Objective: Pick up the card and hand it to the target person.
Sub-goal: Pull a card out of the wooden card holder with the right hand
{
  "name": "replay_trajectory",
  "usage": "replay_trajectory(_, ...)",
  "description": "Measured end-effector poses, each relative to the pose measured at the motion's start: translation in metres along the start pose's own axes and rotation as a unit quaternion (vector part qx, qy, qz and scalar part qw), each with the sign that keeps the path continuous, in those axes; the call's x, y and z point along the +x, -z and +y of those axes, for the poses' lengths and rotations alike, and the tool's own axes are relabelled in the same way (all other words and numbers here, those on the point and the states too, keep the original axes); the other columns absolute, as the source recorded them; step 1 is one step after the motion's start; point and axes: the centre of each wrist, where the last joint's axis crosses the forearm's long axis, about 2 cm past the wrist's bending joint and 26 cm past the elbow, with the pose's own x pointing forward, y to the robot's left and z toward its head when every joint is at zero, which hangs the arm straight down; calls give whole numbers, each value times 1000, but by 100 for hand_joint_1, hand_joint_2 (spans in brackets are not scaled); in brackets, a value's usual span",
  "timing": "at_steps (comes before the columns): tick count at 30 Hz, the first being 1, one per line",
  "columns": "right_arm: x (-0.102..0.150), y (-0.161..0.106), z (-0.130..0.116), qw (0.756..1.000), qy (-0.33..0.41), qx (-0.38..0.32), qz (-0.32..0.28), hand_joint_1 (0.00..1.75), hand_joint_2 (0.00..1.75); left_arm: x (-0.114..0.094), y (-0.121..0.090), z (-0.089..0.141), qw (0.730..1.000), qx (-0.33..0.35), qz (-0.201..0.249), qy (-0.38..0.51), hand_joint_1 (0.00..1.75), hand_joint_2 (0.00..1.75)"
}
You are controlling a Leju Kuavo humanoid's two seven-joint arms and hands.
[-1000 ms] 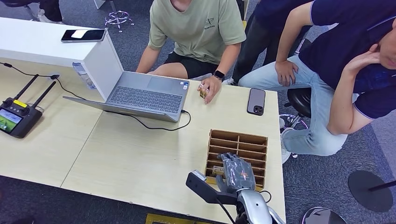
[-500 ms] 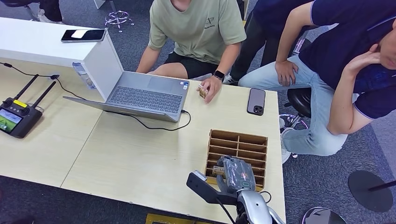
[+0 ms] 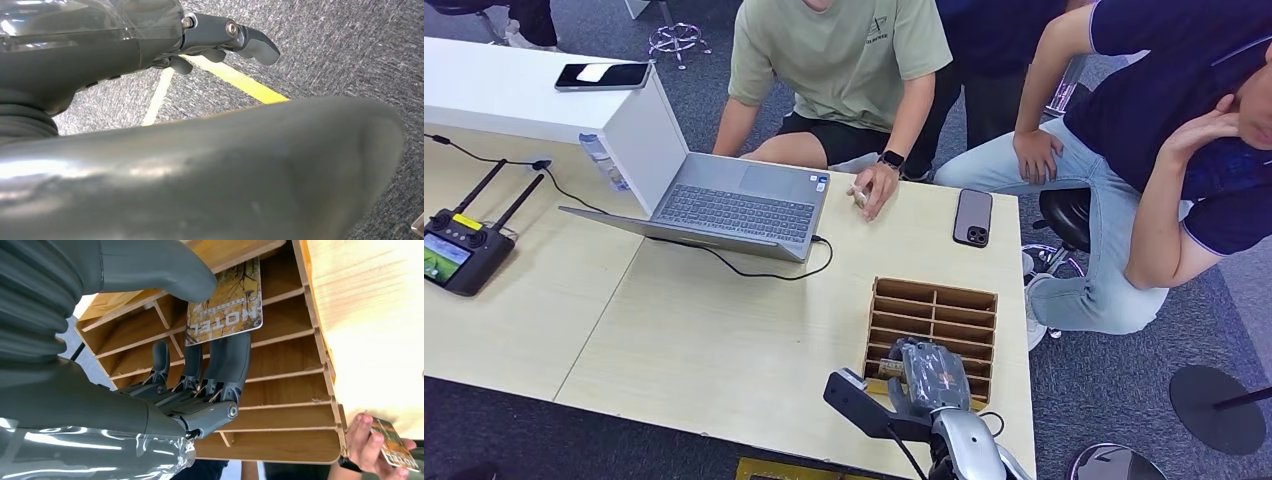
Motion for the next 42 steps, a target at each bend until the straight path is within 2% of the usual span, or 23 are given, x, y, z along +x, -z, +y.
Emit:
replay_trajectory(4,-1,0,2,1000,-2,6,2,106,175,0,0,0,1000,-1,0,4,0,0)
replay_trajectory(8,-2,1,3,1000,-2,9,4,141,175,0,0,0,1000,-2,0,6,0,0)
replay_trajectory(15,-1,2,4,1000,2,14,4,173,175,0,0,0,1000,-3,-1,9,0,0)
replay_trajectory(19,-1,2,5,1000,3,13,4,175,175,0,0,0,1000,-3,-1,9,0,0)
replay_trajectory(23,-2,2,5,1000,3,13,5,175,175,0,0,0,1000,-3,-3,9,0,175)
replay_trajectory(29,-1,2,4,1000,14,6,3,175,175,0,0,-1,1000,-2,-12,8,0,175)
replay_trajectory(32,0,5,-2,998,46,-29,-12,175,175,0,0,-1,1000,0,-14,5,0,175)
replay_trajectory(37,8,25,-34,980,157,-91,-79,175,175,0,-1,-2,1000,-6,-18,9,0,175)
replay_trajectory(42,15,52,-62,936,301,-110,-146,175,175,2,-1,-4,999,-19,-27,24,0,175)
